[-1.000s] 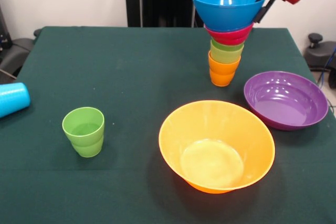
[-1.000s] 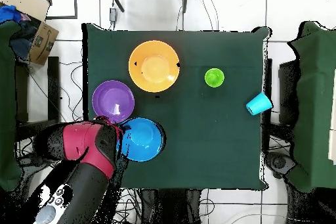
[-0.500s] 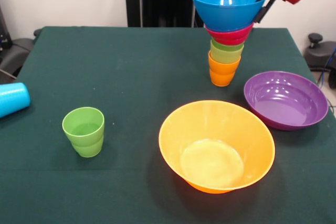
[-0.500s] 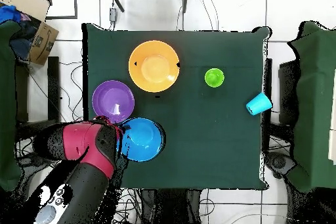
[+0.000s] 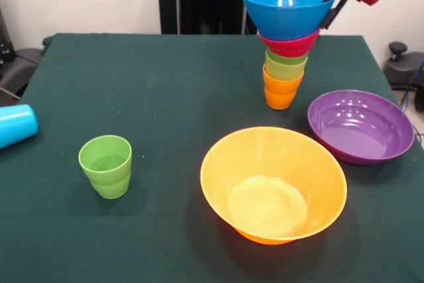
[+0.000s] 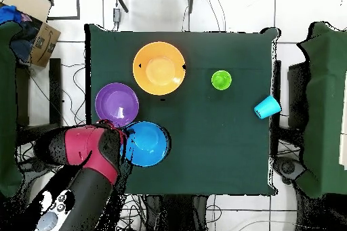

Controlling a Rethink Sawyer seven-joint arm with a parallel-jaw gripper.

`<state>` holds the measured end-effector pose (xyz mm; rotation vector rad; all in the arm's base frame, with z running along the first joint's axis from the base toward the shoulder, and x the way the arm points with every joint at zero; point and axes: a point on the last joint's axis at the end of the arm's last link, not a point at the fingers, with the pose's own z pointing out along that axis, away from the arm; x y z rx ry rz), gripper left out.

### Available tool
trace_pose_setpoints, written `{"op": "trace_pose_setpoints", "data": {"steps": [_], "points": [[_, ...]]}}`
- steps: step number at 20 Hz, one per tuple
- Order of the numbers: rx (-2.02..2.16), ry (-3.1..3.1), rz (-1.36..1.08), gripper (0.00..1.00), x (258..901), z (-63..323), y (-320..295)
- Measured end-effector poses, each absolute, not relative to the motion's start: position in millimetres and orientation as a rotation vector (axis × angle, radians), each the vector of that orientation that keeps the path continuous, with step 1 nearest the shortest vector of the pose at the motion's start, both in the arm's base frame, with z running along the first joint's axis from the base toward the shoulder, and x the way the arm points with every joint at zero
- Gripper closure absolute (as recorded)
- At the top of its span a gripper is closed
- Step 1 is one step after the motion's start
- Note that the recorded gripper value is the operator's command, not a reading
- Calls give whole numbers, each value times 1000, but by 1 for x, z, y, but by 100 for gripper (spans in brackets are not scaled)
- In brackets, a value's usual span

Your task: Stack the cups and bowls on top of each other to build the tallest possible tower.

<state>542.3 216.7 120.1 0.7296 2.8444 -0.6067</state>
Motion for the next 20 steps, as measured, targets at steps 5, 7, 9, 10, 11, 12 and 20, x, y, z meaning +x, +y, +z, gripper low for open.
{"op": "trace_pose_setpoints", "data": {"steps": [5, 7, 9, 10, 11, 12, 20], "points": [[730, 2844, -607, 100, 542, 120, 217], [730, 2844, -607, 100, 542, 120, 217], [730, 2844, -607, 0, 542, 120, 217], [730, 2844, -607, 0, 542, 120, 217], [730, 2843, -607, 0, 543, 120, 216], [730, 2843, -608, 0, 543, 121, 216], [732, 2840, -611, 0, 543, 121, 215]]}}
